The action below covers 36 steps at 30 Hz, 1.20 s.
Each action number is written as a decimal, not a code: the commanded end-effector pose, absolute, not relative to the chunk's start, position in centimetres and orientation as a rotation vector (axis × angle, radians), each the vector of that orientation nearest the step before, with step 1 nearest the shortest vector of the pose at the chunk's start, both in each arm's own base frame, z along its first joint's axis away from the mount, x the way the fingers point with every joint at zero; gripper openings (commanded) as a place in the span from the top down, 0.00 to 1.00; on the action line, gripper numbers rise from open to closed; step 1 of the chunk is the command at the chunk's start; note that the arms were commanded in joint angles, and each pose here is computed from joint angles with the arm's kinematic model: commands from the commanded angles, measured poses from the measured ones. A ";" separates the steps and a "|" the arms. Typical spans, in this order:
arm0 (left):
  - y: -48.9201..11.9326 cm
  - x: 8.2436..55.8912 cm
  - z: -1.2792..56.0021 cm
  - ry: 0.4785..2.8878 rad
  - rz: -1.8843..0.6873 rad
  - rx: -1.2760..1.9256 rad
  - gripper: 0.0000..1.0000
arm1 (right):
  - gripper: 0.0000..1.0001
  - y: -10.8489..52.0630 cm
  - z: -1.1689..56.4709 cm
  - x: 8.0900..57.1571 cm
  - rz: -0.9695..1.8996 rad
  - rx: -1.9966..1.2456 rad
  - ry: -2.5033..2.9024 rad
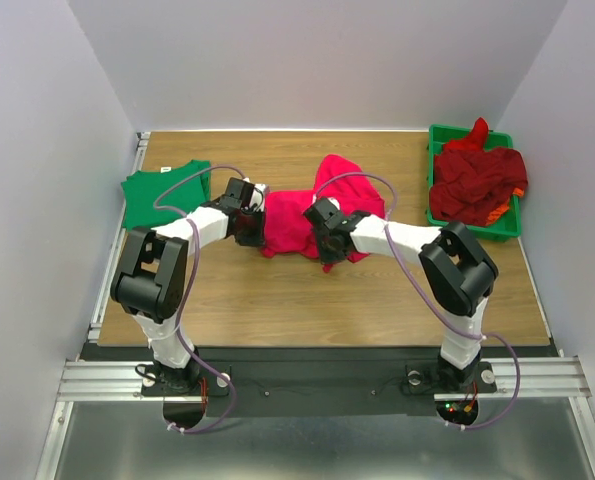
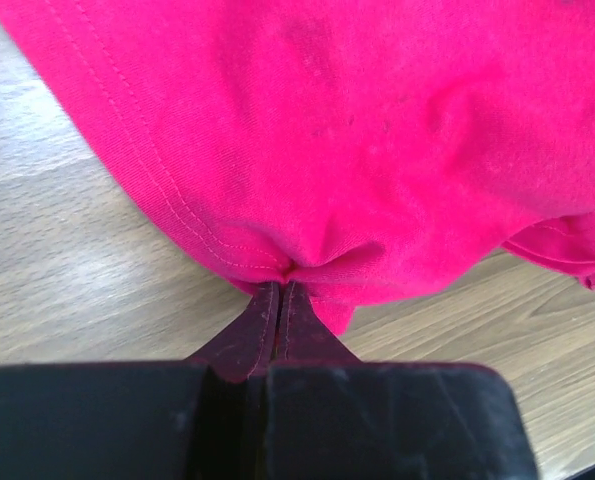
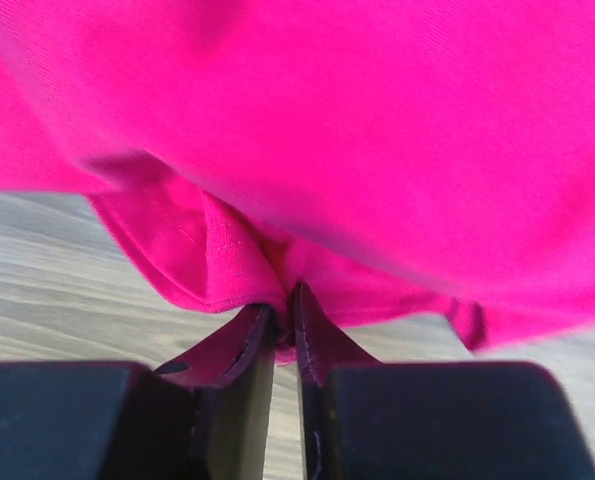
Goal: Fold and stack the t-shirts
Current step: Flatten the tshirt out
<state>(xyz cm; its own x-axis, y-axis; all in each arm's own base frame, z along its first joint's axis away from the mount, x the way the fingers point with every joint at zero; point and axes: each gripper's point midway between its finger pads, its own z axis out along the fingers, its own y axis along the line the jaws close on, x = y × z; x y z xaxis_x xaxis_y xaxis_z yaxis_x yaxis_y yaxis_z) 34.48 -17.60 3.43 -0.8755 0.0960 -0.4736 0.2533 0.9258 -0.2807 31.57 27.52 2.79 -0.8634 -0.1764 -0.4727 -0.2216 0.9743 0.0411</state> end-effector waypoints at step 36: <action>-9.6 45.6 17.6 2.398 -0.380 -0.033 0.13 | 0.87 6.7 19.6 30.3 -0.399 0.246 2.156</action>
